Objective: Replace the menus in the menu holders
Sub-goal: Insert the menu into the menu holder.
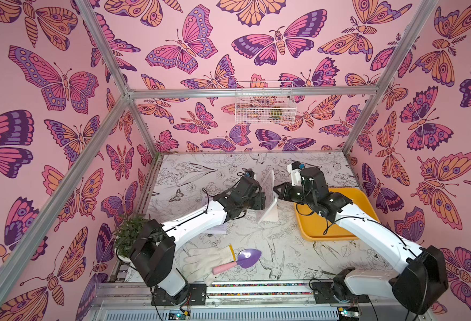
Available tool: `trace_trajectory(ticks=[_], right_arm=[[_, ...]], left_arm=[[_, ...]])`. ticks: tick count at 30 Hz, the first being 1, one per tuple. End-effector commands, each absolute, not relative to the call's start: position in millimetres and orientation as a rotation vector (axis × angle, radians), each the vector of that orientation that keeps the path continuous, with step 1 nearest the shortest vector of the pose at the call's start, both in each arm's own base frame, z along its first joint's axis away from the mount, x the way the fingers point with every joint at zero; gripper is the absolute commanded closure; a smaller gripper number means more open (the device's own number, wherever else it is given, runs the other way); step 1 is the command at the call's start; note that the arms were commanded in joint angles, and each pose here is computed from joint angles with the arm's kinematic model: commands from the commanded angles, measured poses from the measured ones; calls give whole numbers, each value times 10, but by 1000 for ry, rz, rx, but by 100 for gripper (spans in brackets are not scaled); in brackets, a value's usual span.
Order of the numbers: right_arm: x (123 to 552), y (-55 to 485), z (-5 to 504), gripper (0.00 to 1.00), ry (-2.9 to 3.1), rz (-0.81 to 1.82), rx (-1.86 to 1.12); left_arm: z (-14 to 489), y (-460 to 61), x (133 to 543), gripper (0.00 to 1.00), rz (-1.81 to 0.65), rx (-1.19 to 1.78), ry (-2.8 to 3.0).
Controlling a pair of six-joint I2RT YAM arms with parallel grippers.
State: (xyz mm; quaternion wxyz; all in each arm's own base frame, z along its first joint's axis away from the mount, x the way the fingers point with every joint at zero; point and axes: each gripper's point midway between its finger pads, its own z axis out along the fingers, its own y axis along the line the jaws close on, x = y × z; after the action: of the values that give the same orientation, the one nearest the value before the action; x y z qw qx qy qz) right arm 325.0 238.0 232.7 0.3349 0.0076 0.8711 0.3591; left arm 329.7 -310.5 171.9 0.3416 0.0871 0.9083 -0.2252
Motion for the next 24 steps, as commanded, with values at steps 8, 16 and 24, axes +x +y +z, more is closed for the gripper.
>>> trace_trajectory(ticks=[8, 16, 24], right_arm=[[3080, 2296, 2266, 97, 2319, 916, 2], [3061, 2246, 2399, 92, 2273, 901, -18], [3007, 2352, 2293, 97, 2309, 944, -49]], left_arm=[[1726, -3107, 3347, 28, -559, 232, 2361], [1714, -3100, 3342, 28, -557, 228, 2365], [1685, -3098, 3342, 28, -553, 225, 2370]])
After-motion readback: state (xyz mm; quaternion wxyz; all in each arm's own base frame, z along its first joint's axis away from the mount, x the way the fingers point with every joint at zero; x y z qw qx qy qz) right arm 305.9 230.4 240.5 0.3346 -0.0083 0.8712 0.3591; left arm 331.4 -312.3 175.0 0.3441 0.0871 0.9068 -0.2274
